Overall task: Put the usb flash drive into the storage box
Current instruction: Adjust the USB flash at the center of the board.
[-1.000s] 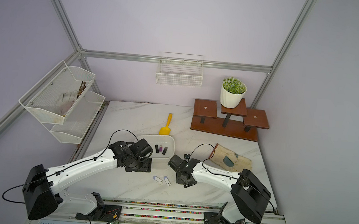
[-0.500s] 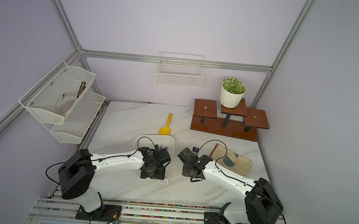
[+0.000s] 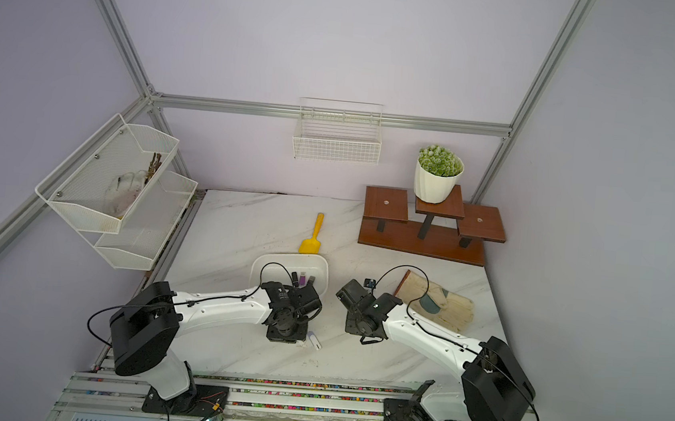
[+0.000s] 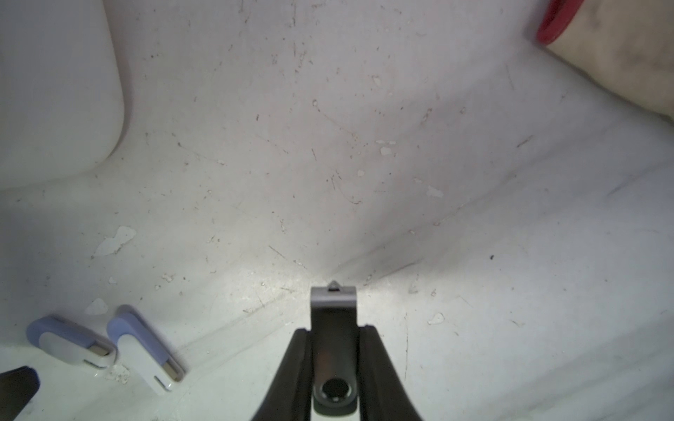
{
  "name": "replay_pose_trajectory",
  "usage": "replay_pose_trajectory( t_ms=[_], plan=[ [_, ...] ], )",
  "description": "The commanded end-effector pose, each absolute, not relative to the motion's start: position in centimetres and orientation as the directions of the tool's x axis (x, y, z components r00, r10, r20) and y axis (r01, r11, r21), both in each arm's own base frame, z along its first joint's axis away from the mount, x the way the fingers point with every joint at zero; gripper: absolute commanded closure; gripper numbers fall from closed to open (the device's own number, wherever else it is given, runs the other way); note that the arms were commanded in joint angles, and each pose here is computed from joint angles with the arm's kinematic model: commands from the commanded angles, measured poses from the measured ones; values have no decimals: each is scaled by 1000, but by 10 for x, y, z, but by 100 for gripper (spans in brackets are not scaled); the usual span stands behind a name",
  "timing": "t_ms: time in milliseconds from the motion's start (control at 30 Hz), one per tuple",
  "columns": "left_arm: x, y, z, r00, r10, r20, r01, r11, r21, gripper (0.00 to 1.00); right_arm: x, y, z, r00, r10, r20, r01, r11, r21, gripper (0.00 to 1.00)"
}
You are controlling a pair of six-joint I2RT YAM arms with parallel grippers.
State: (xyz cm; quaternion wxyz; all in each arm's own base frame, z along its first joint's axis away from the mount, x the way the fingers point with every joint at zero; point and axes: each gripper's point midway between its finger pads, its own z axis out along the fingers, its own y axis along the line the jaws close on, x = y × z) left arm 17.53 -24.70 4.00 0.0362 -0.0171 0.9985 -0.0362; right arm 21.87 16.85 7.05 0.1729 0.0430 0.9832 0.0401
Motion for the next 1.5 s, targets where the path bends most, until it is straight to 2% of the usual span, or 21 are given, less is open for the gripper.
replay_pose_trajectory(
  t_ms=[0,533,933,1067,1333,1467],
  plan=[
    [171,-256,39,-998,-37,-44,-31,993,-116,100,221,164,74,-931,89,-353,67,995,76,100],
    [172,-236,21,-1000,-8,-12,-9,1000,18,100,219,161,73,-935,77,-345,60,996,59,100],
    [197,-219,23,-998,-20,-60,-24,998,64,100,219,159,75,-933,77,-350,62,997,53,100],
    [205,-219,27,-996,-25,-80,-29,998,50,100,219,157,76,-933,78,-352,65,997,47,100],
    [216,-247,31,-992,-42,-123,-31,995,-93,100,219,157,77,-932,81,-354,68,997,48,100],
    [215,-251,35,-991,-35,-130,-20,994,-110,100,219,157,75,-933,76,-351,65,997,42,100]
  ],
)
